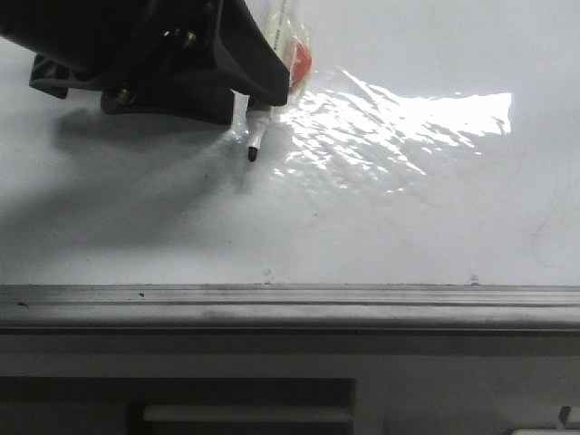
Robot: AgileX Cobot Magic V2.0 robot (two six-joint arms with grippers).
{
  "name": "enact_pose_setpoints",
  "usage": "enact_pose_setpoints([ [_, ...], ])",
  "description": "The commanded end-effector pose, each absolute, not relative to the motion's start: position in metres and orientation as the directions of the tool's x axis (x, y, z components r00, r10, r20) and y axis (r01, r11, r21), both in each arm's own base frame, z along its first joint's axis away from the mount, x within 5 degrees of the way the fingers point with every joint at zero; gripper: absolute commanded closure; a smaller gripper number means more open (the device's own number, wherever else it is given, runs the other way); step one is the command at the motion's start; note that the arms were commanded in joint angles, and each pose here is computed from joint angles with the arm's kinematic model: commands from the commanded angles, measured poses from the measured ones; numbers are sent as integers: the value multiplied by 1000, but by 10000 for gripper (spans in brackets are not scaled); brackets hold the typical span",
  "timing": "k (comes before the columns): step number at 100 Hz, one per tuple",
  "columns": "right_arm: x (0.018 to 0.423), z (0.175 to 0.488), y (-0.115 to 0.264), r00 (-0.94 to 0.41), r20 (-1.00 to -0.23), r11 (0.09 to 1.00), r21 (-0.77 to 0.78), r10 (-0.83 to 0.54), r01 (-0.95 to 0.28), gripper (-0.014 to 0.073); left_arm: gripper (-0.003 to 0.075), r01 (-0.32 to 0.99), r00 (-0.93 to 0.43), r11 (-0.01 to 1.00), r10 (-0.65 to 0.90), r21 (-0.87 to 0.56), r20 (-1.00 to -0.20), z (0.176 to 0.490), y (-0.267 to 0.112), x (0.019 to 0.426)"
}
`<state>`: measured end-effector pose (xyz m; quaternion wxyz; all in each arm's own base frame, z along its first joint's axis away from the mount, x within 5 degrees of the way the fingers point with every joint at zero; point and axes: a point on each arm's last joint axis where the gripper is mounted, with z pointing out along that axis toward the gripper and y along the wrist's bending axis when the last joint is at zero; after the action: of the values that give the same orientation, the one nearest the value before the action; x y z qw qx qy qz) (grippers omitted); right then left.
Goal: Write number 9 on whiteboard
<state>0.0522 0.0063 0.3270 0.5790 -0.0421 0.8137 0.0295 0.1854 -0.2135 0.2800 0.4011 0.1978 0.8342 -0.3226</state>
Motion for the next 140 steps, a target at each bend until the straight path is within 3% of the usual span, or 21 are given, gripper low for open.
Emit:
enact_pose_setpoints([
  [1, 55, 342, 6, -250, -967, 994, -11, -37, -105, 176, 427, 584, -556, 713, 2, -388, -831, 297, -218, 191],
  [13, 55, 342, 6, -250, -967, 994, -11, -37, -105, 176, 563, 578, -580, 719, 31, -385, -814, 286, -222, 194],
  [23, 55, 342, 7, -250, -967, 993, -9, -39, -118, 176, 744, 585, -608, 710, 65, -392, -791, 281, -224, 192],
  [36, 54, 340, 11, -264, -963, 985, -10, -56, -175, 176, 741, 665, -590, 666, 190, -338, -785, 282, -223, 181],
  [49, 50, 336, 21, -274, -946, 935, -70, -172, -347, 176, 741, 861, -402, 484, 457, -157, -793, 289, -217, 151],
  [65, 38, 337, 44, -173, -948, 764, -98, -266, -637, 176, 741, 979, -122, 204, 590, 1, -798, 296, -200, 111],
  [74, 35, 341, 54, -109, -960, 673, -98, -258, -733, 176, 741, 993, -43, 114, 589, 30, -807, 298, -189, 97],
  [97, 59, 336, 75, -117, -940, 534, -78, -321, -842, 176, 741, 993, 49, 63, 550, 100, -833, 307, -178, 86],
  [120, 87, 329, 104, -131, -944, 364, 12, -303, -931, 176, 741, 993, 50, 61, 553, 101, -831, 307, -178, 86],
  [140, 104, 324, 125, -129, -944, 299, 34, -303, -954, 174, 741, 994, 49, 58, 554, 97, -831, 306, -178, 86],
])
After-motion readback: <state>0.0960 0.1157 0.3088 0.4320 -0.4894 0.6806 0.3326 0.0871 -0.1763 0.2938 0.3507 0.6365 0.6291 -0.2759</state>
